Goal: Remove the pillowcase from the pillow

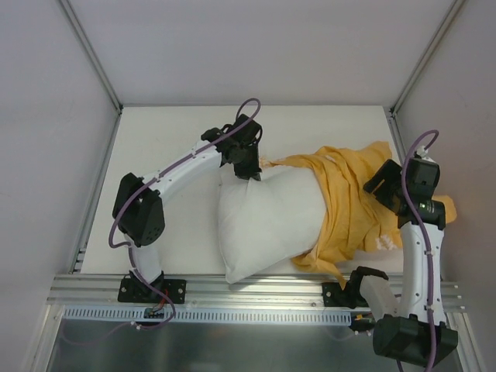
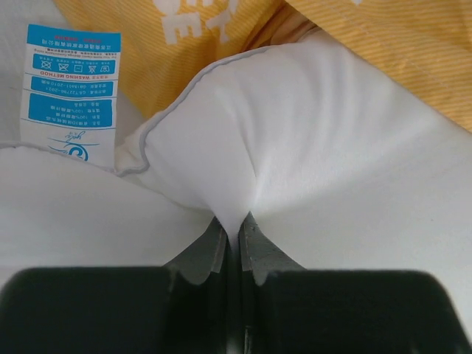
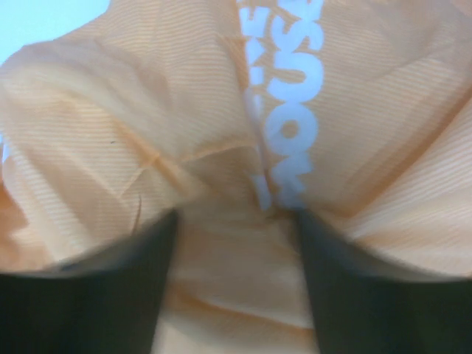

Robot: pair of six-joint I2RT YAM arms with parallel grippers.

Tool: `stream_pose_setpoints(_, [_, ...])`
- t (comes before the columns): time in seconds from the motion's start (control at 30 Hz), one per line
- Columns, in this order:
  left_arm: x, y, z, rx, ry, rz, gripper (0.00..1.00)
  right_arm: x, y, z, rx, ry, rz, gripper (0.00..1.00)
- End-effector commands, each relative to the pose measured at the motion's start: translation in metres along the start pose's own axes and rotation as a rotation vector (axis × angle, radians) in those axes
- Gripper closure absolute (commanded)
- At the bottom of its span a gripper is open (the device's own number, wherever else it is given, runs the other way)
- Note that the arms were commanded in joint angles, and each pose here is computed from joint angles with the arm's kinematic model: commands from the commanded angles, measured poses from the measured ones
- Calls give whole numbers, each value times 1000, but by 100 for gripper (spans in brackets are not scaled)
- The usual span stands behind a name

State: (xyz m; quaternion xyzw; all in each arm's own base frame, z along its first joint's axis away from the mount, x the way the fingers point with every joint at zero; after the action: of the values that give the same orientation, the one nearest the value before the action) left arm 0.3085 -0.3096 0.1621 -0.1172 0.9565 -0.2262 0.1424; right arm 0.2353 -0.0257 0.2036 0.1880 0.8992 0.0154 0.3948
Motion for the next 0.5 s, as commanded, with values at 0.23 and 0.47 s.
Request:
stream_pose_setpoints(0.23, [0,-20,-58,138,-75,45,100,-63,71,-82,-226,-176,-271,2])
stream_pose_setpoints(0.47, [4,-25,-68,193,-72,39,100,-52,134,-55,-216,19,-640,4])
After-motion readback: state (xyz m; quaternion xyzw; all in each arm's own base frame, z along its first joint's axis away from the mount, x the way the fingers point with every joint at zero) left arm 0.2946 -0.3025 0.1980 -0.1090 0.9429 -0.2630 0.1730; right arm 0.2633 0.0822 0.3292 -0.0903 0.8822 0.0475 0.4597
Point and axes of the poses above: each gripper's point midway between its finger pads, its own z axis out along the fingers, its own y axis along the line the jaws close on, x = y × z, the point moved 2 cm from there along -z, back along the fingers, and after that the axes turned 14 degrees about -z, right-handed, at the moved point
